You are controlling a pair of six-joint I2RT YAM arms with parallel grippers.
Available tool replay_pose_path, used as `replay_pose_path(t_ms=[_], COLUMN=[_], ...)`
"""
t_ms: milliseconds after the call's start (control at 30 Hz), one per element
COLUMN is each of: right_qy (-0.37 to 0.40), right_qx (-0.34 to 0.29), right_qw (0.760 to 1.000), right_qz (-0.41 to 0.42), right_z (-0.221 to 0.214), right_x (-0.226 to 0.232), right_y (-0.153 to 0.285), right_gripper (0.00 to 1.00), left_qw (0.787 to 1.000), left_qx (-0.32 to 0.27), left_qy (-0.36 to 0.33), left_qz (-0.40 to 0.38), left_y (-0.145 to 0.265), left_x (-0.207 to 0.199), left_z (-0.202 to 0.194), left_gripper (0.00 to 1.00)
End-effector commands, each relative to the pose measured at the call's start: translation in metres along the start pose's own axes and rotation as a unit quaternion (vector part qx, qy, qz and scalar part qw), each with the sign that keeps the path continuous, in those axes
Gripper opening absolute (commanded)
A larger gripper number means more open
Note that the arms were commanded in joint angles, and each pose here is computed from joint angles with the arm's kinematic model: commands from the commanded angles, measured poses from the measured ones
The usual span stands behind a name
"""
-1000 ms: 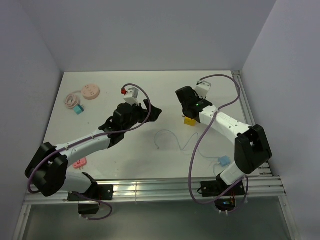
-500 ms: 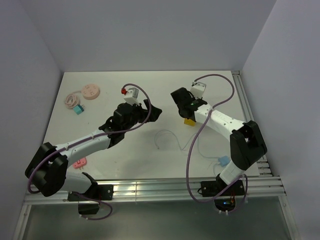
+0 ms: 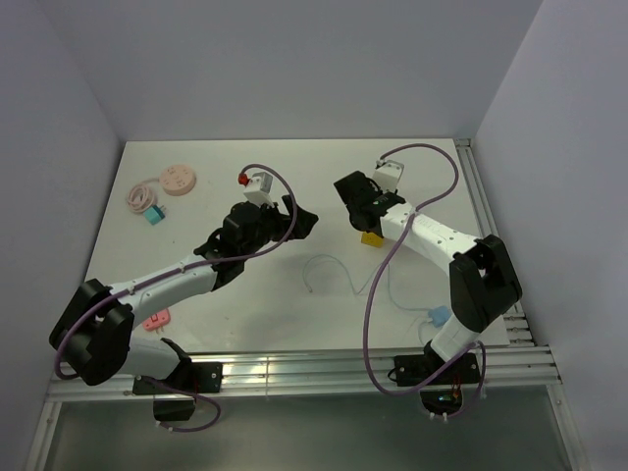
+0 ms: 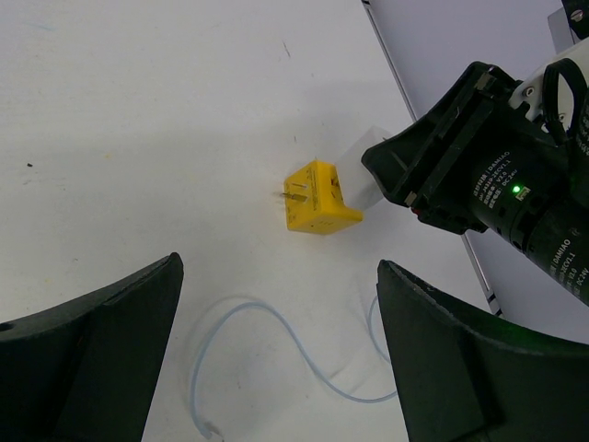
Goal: Insert the plug
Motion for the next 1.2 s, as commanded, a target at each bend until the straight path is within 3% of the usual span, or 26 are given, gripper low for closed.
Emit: replay_pose_path(t_ms=[0, 567, 1167], right_qy=[-0.021, -0.021, 0.130], right_qx=[-0.035, 0.013, 0.157], right_qw=[0.999, 1.000, 0.975], right_qz=[-0.016, 0.014, 0.087], right_z=[0.025, -0.001, -0.081], right_x=[-0.004, 0.000, -0.028], right_y=[0.010, -0.003, 0.002], right_gripper=[0.00, 0.00, 0.00], left_qw=[0.999, 0.999, 0.999], left_qx=[-0.020, -0.018, -0.010], left_qy=[-0.001, -0.003, -0.012], left_qz=[-0.037, -0.033, -0.028], left_y=[-0.005, -0.002, 0.005], left_x=[-0.021, -0.019, -0.005], left_z=[0.015, 0.014, 0.007], left_gripper=[0.92, 0.92, 0.85])
Point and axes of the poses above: each gripper's point midway between its finger pads, its own y axis back along the fingers, its own x axis along the line the jaws close on, z = x × y, the point moved 4 cm from there along y, back along the fingers, and after that the axes turned 11 degrees about y, right-handed, at the moved point
